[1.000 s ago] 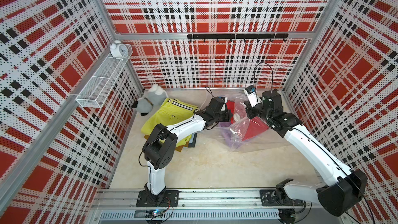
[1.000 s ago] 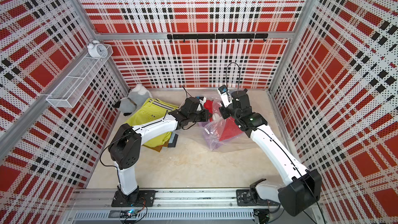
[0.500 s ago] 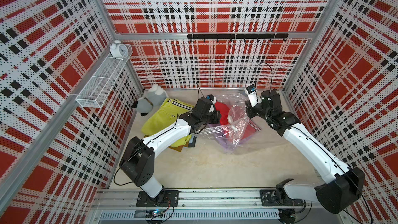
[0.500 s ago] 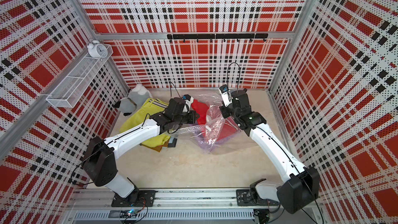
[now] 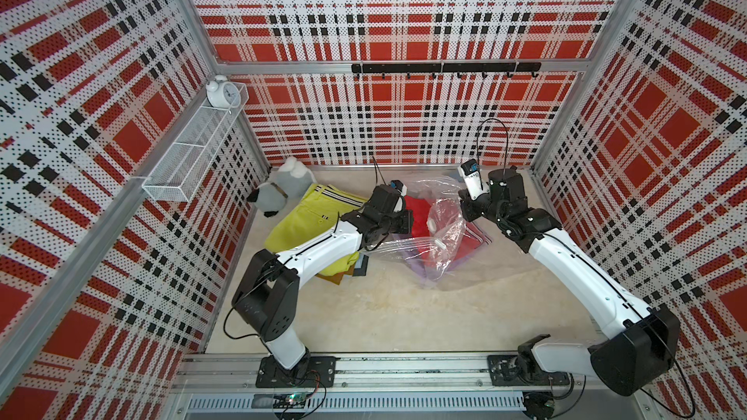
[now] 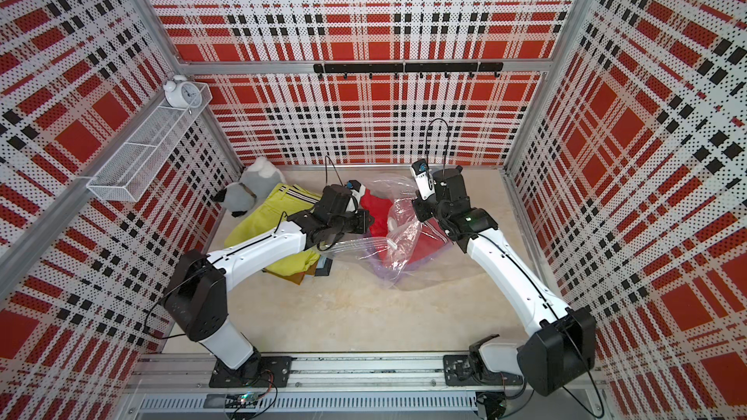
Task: Take the trousers out of the vacuum bag
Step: Take out the trousers from the vacuum bag.
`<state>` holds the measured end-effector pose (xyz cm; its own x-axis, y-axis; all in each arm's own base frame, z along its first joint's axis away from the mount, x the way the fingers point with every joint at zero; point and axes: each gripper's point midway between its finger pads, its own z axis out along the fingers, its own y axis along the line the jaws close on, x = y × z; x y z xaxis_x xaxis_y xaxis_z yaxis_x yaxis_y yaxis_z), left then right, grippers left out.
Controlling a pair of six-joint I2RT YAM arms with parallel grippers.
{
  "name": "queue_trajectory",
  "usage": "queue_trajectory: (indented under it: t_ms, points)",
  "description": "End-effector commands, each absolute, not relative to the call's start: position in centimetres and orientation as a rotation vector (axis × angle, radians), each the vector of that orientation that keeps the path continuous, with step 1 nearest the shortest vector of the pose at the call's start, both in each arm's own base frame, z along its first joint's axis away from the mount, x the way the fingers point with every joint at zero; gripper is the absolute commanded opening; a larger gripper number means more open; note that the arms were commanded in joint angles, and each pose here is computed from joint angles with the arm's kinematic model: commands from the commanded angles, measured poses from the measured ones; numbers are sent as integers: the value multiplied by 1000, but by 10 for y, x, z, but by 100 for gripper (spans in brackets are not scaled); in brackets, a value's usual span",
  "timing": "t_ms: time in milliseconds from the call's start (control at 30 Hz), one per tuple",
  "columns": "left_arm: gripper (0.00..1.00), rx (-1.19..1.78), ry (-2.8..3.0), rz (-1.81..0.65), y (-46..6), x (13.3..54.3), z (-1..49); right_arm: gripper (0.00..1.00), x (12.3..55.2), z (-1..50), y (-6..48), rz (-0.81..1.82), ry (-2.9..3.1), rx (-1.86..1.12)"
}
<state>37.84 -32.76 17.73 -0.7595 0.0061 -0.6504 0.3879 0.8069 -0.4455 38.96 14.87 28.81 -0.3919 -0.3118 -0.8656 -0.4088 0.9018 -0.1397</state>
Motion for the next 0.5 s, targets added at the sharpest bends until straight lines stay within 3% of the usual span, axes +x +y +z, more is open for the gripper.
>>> queue_trajectory:
  t_ms: [0,267,467]
  points:
    - [0,363,2216,-813,-360,396,202,0,398,294,114,46,2021,-376]
    - [0,445,2166,-893,-411,419,210,0,401,292,63,-58,2050,-185]
    - [0,534,2144,-949,-447,414,228,0,405,282,62,-63,2073,-180]
